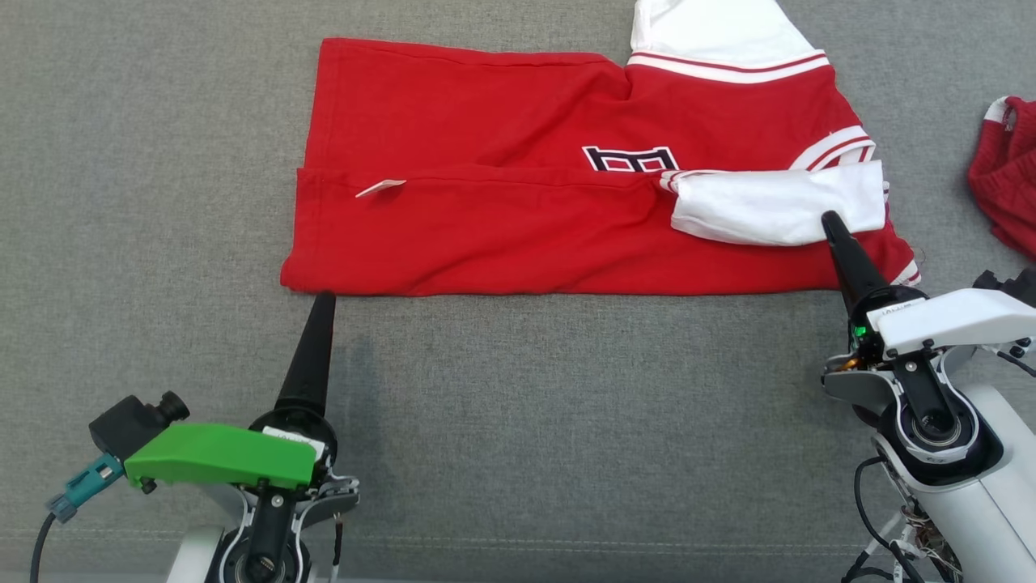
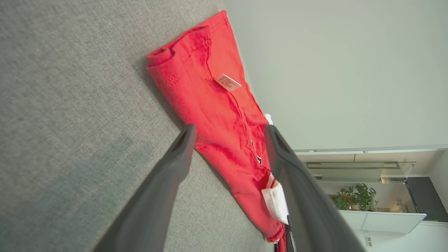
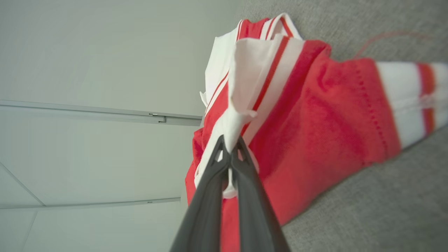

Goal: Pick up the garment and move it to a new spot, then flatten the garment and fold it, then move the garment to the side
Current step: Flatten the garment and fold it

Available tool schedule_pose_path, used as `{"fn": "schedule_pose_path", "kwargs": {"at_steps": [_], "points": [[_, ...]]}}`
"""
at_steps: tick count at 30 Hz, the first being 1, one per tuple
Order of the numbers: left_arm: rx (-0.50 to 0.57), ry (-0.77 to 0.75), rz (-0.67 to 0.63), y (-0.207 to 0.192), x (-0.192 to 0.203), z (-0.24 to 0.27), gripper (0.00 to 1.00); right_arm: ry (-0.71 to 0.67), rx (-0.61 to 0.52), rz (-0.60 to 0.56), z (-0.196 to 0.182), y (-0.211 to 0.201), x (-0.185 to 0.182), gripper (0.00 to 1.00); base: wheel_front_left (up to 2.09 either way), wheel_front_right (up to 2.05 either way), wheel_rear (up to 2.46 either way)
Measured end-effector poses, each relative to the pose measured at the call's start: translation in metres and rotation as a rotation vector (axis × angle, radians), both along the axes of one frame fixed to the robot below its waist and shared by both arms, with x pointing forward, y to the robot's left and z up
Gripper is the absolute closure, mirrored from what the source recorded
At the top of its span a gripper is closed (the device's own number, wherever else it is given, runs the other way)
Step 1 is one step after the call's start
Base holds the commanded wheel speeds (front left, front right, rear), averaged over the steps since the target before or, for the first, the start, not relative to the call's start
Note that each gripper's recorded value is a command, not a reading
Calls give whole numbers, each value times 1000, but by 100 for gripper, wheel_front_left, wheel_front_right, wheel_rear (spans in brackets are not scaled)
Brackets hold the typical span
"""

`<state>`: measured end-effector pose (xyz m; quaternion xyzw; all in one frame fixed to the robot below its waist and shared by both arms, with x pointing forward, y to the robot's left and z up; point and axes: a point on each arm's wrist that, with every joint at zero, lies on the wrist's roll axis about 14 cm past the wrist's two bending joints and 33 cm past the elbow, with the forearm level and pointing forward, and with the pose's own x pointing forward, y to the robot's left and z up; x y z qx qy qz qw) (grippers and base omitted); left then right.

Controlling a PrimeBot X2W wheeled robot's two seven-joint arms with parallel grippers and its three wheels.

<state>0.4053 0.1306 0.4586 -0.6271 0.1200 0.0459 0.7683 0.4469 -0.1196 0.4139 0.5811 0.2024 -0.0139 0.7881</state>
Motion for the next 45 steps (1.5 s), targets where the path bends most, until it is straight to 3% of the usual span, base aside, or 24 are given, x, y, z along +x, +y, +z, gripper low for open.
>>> {"fn": "schedule_pose_path", "kwargs": {"at_steps": [1, 2, 3, 4, 5, 15, 27, 33, 45], "points": [[-2, 2, -8, -1, 0, 0, 0, 3, -2, 4, -1, 1, -1, 96, 0, 0, 0], [-3, 4, -12, -2, -1, 0, 0, 8, -8, 7, -3, 1, -1, 86, 0, 0, 0], [-2, 5, -10, -2, -2, -1, 0, 11, -21, 11, -5, 0, -2, 62, 0, 0, 0], [-1, 6, -7, -1, -2, -1, 0, 12, -37, 18, -6, 0, -2, 16, 0, 0, 0], [1, 6, -4, 0, -3, 0, 0, 13, -51, 27, -7, 0, -3, 0, 0, 0, 0], [46, -23, 1, 7, -8, 9, 0, -21, -315, 176, -14, -4, -20, 0, 0, 0, 0], [134, -88, -17, 16, -19, 30, 0, -239, -567, 186, 39, -28, -27, 0, 0, 0, 0], [152, -144, -191, -18, -15, 48, 0, -285, -653, 131, 60, -62, -23, 0, 0, 0, 0], [198, -214, -495, -31, 38, 79, 0, -299, -810, 268, 74, -72, 42, 0, 0, 0, 0]]}}
